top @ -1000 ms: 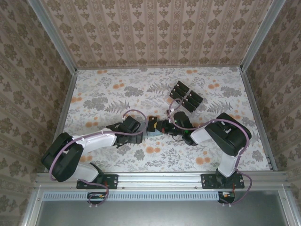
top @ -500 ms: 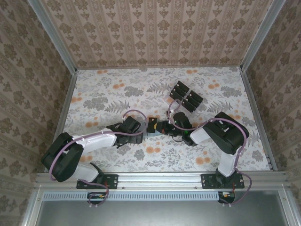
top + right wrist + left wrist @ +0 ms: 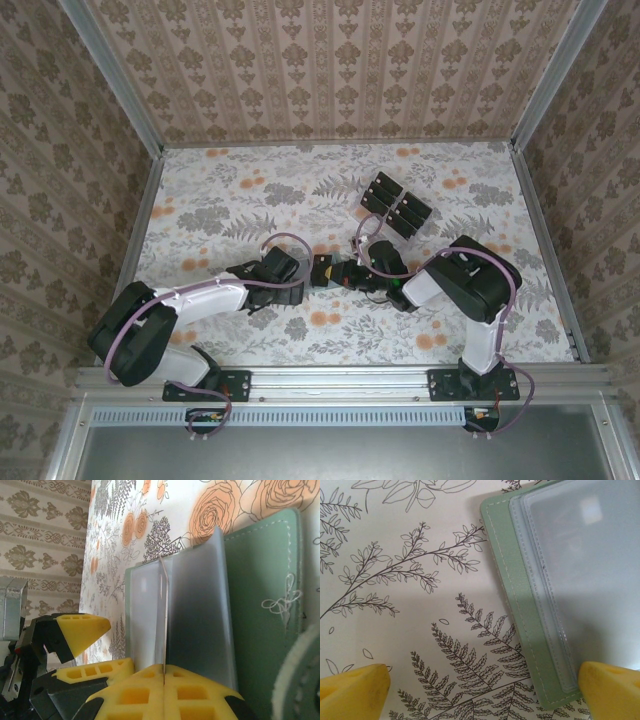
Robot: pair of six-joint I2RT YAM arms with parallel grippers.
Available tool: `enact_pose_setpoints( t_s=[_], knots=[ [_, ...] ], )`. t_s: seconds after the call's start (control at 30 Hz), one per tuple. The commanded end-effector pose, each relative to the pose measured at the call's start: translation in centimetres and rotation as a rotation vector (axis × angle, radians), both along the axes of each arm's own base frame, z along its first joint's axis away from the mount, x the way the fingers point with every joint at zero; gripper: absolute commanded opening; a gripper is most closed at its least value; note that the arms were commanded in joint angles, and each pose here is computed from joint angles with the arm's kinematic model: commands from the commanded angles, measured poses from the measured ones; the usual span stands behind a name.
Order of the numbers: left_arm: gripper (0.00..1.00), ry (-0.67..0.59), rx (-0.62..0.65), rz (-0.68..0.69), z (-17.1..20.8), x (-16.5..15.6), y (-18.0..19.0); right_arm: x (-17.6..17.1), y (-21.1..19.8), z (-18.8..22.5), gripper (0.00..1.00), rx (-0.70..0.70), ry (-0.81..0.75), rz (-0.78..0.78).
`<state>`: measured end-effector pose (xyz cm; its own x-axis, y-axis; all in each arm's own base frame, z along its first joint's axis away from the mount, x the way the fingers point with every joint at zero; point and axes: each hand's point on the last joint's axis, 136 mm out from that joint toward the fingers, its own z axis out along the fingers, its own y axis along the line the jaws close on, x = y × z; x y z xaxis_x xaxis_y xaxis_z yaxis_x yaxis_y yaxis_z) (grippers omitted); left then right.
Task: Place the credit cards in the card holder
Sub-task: Insert the credit card into the card slot.
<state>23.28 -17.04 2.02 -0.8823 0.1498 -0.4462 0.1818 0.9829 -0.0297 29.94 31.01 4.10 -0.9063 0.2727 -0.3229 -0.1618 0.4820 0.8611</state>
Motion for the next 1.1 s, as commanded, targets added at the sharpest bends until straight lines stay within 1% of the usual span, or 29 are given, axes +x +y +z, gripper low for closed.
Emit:
enact_pose_setpoints(
  t_s=[0.0,0.27,0.67,1.07],
  knots=[
    [1.00,0.033,0.060,0.019,-1.1,-0.9,1.5,-0.5,0.2,-0.4,0.00,0.024,0.015,0.028],
    [1.00,0.032,0.061,0.017,-1.0,-0.9,1.4,-0.6,0.3,-0.7,0.00,0.040,0.052,0.070],
    [1.00,0.028,0.058,0.012,-0.8,-0.8,1.3,-1.0,1.0,-2.0,0.00,-0.006,0.143,0.166],
    [1.00,0.027,0.059,0.011,-0.9,-0.8,1.3,-1.1,1.0,-3.2,0.00,-0.010,0.194,0.181]
  ],
)
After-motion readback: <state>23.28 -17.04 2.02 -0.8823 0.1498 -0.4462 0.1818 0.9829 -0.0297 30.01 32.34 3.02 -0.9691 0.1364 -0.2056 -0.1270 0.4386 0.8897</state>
